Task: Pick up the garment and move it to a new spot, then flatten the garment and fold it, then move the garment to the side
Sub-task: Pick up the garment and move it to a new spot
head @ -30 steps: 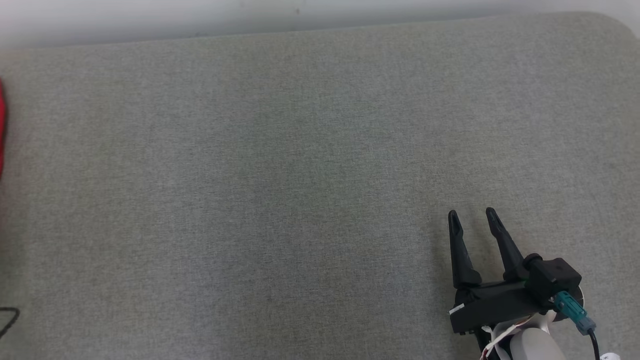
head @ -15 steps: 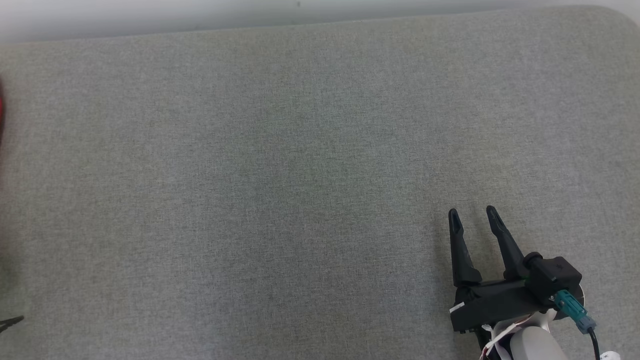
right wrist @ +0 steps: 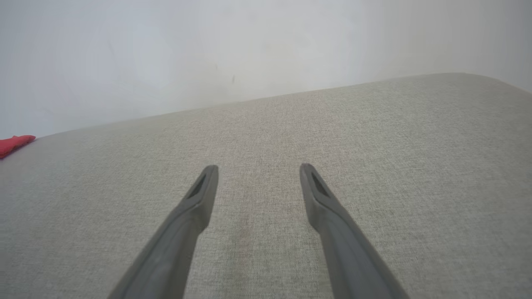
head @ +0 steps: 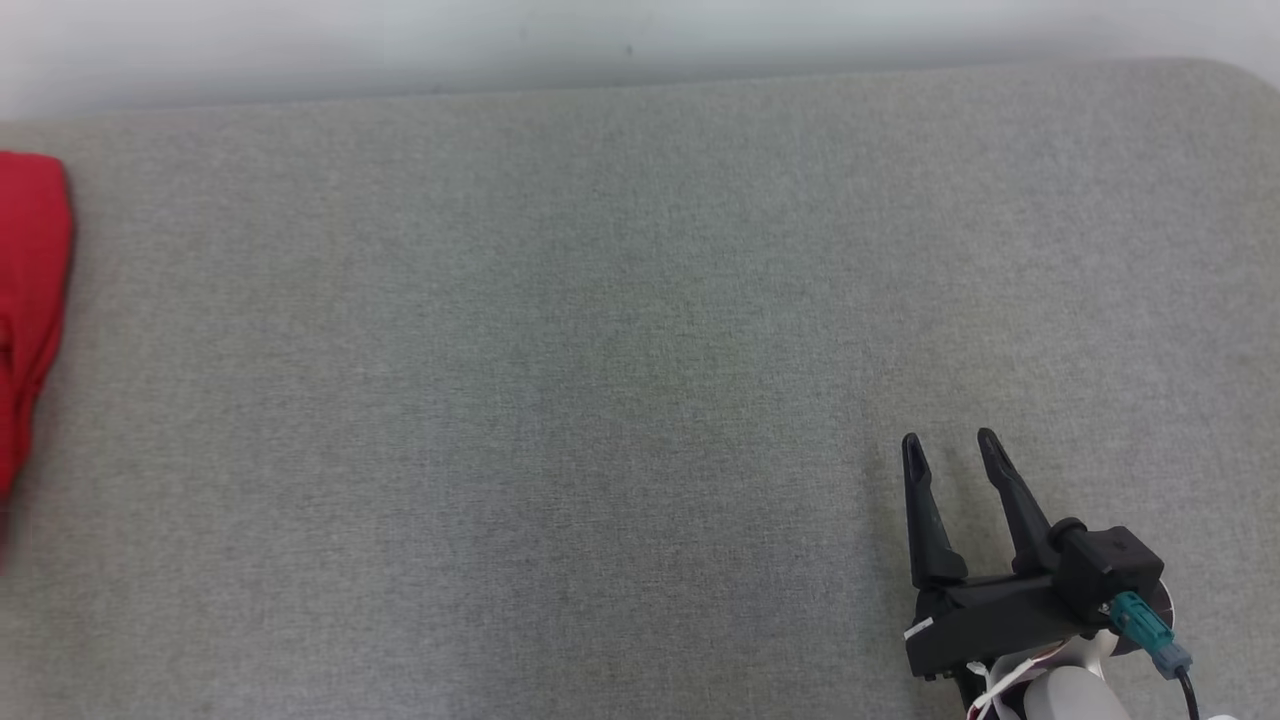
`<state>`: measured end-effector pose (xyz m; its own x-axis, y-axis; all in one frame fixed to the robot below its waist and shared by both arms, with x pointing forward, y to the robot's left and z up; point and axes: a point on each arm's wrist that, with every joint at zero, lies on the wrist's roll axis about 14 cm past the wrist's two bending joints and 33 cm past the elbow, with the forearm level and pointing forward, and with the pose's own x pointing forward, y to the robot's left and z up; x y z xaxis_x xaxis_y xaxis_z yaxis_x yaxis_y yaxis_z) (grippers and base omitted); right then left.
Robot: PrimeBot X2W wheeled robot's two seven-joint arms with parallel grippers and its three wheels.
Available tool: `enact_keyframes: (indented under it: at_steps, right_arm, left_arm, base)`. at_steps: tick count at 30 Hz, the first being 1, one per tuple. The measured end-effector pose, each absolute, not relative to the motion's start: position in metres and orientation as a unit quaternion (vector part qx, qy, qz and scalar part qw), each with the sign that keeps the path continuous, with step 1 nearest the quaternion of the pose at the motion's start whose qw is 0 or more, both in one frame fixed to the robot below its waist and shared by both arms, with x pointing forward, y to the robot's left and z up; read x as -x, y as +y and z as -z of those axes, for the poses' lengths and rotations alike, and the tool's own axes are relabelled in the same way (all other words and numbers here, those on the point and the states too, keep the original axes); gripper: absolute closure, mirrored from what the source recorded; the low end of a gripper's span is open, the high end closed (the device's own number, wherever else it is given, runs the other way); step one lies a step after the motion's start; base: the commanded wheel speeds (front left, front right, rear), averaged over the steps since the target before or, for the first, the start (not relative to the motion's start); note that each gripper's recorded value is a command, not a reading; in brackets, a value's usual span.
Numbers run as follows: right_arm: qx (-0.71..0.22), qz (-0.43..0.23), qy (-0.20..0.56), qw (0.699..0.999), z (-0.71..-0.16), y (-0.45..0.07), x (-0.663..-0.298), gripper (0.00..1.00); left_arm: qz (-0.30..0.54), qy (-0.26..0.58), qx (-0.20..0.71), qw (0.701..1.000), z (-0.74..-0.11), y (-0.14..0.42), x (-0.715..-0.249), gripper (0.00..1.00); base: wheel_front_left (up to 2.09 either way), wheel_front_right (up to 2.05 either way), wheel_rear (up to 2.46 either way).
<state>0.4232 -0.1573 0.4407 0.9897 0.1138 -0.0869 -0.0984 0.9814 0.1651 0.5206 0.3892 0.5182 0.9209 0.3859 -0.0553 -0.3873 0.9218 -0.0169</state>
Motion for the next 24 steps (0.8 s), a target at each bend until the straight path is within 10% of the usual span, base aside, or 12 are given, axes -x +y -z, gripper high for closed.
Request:
enact_keyframes:
  at_steps: [12,24]
  right_arm:
    - [-0.093,-0.063,0.029,0.993,-0.458,-0.150,-0.413,0.00]
    - [-0.096,0.002,0.019,0.995,-0.465,-0.194,-0.391,0.00]
  left_arm:
    - [-0.092,-0.195,-0.012,0.977,-0.671,0.322,-0.536,1.00]
    - [0.087,-0.241,0.050,0.965,-0.701,0.165,-0.546,1.00]
  base:
    - [0.00,0.00,0.00]
    - [0.00,0.00,0.00]
